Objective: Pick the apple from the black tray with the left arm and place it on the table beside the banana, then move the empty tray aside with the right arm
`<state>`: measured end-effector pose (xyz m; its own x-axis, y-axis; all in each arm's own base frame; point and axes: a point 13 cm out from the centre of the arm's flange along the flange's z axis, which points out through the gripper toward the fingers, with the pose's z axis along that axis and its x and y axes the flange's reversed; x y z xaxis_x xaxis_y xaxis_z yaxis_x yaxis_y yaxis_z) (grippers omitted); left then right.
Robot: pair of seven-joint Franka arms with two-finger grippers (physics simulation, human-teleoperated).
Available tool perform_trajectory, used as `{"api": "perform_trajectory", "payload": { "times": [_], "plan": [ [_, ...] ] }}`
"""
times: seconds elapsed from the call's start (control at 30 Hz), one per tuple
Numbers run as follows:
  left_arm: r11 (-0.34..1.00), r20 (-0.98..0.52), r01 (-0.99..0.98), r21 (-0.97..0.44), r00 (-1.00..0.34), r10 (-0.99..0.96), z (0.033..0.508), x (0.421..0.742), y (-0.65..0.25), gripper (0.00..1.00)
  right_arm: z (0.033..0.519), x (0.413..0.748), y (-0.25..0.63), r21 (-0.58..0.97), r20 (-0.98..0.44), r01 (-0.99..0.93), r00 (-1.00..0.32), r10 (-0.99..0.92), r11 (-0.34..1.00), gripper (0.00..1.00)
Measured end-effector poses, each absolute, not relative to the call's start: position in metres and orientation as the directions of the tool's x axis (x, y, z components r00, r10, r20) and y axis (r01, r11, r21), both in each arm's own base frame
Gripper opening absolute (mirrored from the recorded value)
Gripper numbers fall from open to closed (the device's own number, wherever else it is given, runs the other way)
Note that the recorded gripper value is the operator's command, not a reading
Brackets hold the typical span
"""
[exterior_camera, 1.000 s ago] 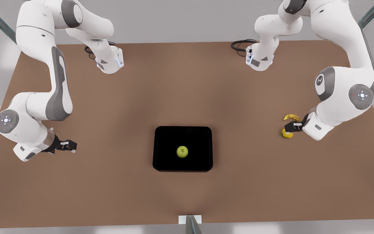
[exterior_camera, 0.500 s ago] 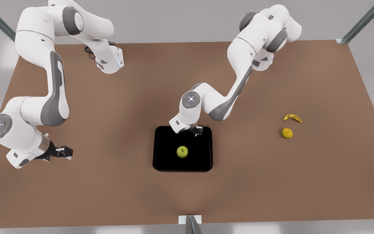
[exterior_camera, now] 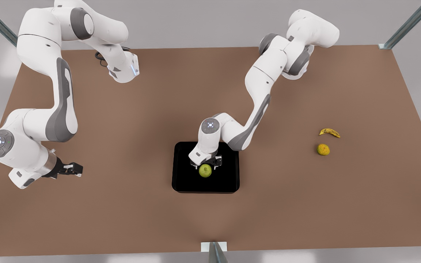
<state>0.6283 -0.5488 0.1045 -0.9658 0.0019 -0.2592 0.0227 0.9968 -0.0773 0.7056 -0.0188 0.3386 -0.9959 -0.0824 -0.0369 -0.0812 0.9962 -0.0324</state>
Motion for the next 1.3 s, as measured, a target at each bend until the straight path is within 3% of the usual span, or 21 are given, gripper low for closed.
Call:
{"api": "perform_trajectory", "payload": {
  "times": [0.73, 0.77, 0.8, 0.93, 1.13, 1.23, 1.3],
  "plan": [
    [0.995, -0.329, -0.037, -0.094, -0.942, -0.066, 0.05, 0.637, -0.548, 1.0, 0.338, 0.705, -0.02, -0.032, -0.033, -0.084, -0.996, -0.085, 0.996, 1.0],
    [0.995, -0.33, -0.038, -0.094, -0.942, -0.067, 0.049, 0.637, -0.548, 0.88, 0.338, 0.705, -0.02, -0.032, -0.033, -0.084, -0.996, -0.085, 0.996, 1.0],
    [0.995, -0.33, -0.039, -0.095, -0.941, -0.069, 0.048, 0.637, -0.548, 0.65, 0.338, 0.705, -0.02, -0.032, -0.033, -0.084, -0.996, -0.085, 0.996, 1.0],
    [0.994, -0.337, -0.048, -0.097, -0.938, -0.078, 0.052, 0.637, -0.55, 0.61, 0.338, 0.705, -0.02, -0.032, -0.033, -0.084, -0.996, -0.085, 0.996, 1.0],
    [0.982, -0.308, -0.175, -0.067, -0.933, -0.187, 0.174, 0.683, -0.482, 0.62, 0.338, 0.705, -0.02, -0.032, -0.033, -0.084, -0.996, -0.085, 0.996, 1.0],
    [0.955, -0.241, -0.292, -0.048, -0.925, -0.295, 0.24, 0.728, -0.362, 0.62, 0.367, 0.699, 0.03, -0.023, -0.036, -0.144, -0.989, -0.144, 0.989, 1.0],
    [0.937, -0.173, -0.349, -0.015, -0.922, -0.346, 0.246, 0.748, -0.264, 0.62, 0.407, 0.679, 0.1, -0.001, -0.017, -0.223, -0.975, -0.223, 0.975, 1.0]
  ]
}}
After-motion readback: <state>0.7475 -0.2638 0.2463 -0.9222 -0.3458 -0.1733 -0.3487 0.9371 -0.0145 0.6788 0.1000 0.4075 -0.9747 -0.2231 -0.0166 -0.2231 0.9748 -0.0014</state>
